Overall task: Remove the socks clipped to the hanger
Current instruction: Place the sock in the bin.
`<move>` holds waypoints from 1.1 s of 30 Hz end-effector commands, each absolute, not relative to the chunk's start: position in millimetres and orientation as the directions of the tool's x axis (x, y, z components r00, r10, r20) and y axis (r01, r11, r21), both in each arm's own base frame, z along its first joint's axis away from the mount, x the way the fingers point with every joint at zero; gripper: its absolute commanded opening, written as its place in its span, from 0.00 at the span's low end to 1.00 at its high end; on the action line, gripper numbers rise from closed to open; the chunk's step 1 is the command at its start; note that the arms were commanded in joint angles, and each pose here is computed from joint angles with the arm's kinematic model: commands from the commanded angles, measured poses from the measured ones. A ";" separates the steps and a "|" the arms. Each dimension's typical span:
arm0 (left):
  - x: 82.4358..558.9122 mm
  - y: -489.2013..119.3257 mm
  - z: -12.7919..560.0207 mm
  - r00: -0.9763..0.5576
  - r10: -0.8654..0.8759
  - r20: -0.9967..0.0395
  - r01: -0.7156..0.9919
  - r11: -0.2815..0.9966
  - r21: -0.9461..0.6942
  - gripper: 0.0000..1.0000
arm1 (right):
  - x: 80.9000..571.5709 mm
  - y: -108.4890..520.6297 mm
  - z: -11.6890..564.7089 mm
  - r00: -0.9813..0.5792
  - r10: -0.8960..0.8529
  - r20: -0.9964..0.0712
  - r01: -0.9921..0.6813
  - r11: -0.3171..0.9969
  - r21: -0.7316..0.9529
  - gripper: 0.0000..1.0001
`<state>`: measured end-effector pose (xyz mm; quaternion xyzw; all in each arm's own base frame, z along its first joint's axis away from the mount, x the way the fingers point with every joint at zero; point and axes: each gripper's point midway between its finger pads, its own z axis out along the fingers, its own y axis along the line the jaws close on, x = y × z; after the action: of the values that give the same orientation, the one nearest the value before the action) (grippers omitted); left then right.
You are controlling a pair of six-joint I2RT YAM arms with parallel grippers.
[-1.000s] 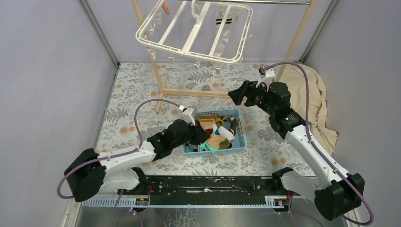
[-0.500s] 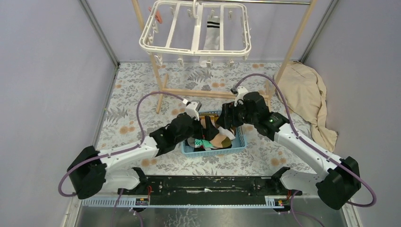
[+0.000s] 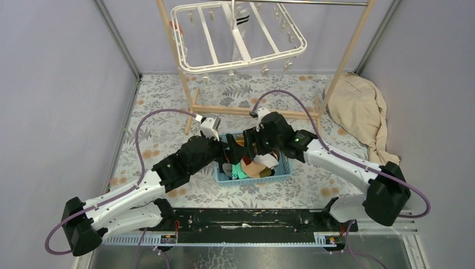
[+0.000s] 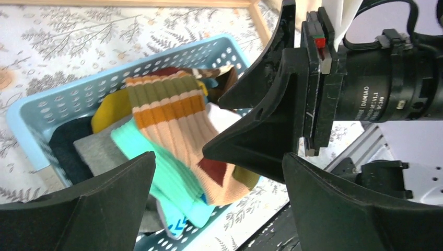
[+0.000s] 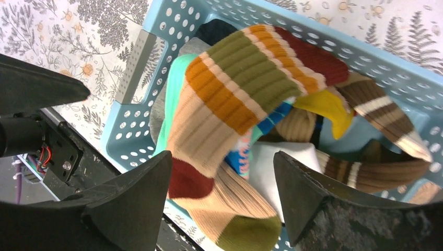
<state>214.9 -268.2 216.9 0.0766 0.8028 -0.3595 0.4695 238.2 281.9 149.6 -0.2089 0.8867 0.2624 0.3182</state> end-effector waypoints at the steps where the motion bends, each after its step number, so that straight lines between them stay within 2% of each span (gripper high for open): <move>1: 215.6 -251.7 201.5 -0.550 -0.200 -0.811 0.414 0.778 -0.473 0.99 | 248.7 305.9 150.7 -0.686 -0.209 -0.697 -0.528 0.801 0.280 0.78; 7: 209.8 -230.0 229.8 -0.494 -0.272 -0.826 0.398 0.773 -0.493 0.99 | 255.6 290.1 83.4 -0.752 -0.238 -0.614 -0.414 0.896 0.160 0.76; 13: 208.4 -217.4 246.4 -0.459 -0.272 -0.846 0.396 0.790 -0.469 0.99 | 243.2 283.9 25.7 -0.808 -0.268 -0.525 -0.394 0.908 0.144 0.74; 16: 209.8 -219.0 242.8 -0.461 -0.268 -0.846 0.394 0.793 -0.465 0.99 | 240.0 282.2 20.9 -0.806 -0.286 -0.518 -0.410 0.901 0.141 0.73; 19: 212.4 -220.8 241.8 -0.457 -0.270 -0.848 0.392 0.794 -0.464 0.99 | 239.8 288.0 55.4 -0.761 -0.298 -0.577 -0.469 0.867 0.170 0.76; 23: 221.0 -221.0 263.6 -0.417 -0.264 -0.869 0.394 0.809 -0.435 0.99 | 239.0 294.0 147.8 -0.662 -0.209 -0.720 -0.529 0.811 0.251 0.83; 27: 230.2 -223.9 298.8 -0.365 -0.267 -0.892 0.409 0.815 -0.411 0.99 | 228.9 291.5 224.5 -0.582 -0.137 -0.801 -0.587 0.753 0.298 0.87; 33: 243.4 -232.3 329.6 -0.311 -0.265 -0.913 0.422 0.822 -0.382 0.99 | 244.7 254.0 308.5 -0.380 -0.042 -0.924 -0.559 0.806 0.194 0.89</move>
<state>230.7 -232.4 306.6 0.0492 0.7710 -0.3107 0.5538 233.0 281.6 267.0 -0.1961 0.8193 0.2893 0.4545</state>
